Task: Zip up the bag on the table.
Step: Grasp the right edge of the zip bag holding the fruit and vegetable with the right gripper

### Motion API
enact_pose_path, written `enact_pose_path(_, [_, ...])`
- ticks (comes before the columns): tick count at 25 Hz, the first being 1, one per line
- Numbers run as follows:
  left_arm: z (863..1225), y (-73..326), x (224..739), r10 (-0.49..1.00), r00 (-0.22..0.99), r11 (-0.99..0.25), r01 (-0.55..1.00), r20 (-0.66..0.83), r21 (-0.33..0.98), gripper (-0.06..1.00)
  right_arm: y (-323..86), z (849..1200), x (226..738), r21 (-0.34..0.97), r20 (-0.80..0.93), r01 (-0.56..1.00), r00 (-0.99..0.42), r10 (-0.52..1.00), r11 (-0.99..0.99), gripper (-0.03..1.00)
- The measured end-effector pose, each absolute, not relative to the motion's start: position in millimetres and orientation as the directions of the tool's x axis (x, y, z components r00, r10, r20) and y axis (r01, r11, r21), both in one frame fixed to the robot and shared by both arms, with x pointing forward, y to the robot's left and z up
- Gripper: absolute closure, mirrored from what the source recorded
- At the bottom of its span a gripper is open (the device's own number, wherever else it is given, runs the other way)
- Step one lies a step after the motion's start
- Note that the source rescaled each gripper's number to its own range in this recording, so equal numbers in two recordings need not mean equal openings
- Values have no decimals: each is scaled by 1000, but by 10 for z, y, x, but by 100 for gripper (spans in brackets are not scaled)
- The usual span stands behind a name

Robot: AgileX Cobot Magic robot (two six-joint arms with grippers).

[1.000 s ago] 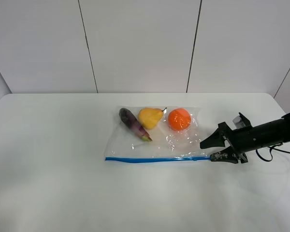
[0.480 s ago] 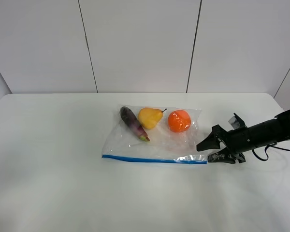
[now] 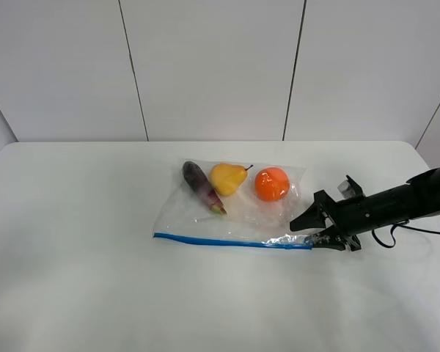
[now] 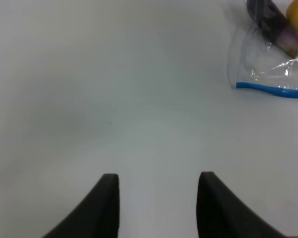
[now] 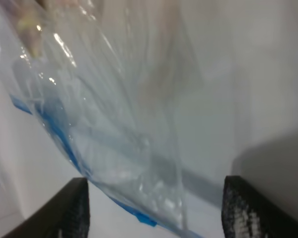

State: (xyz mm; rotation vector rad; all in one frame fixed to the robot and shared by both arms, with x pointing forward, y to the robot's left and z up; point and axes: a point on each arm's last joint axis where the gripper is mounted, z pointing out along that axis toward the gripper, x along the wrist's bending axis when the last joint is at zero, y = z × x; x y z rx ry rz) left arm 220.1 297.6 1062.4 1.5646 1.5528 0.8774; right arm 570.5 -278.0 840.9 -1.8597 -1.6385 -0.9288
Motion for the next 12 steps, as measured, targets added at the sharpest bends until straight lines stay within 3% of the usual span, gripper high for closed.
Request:
enact_pose_path(3, [10624,2976,2201,999,29,18,485,-36,875,40,-2748,8403,5711,80,757,984,42,652,-157,36])
enact_pose_path(9, [10624,2976,2201,999,29,18,485,-36,875,40,-2752,8389,5712,81,753,984,43,656,-157,64])
enact_pose_path(12, [10624,2976,2201,999,29,18,485,-36,875,40,-2752,8389,5712,81,753,984,43,656,-157,68])
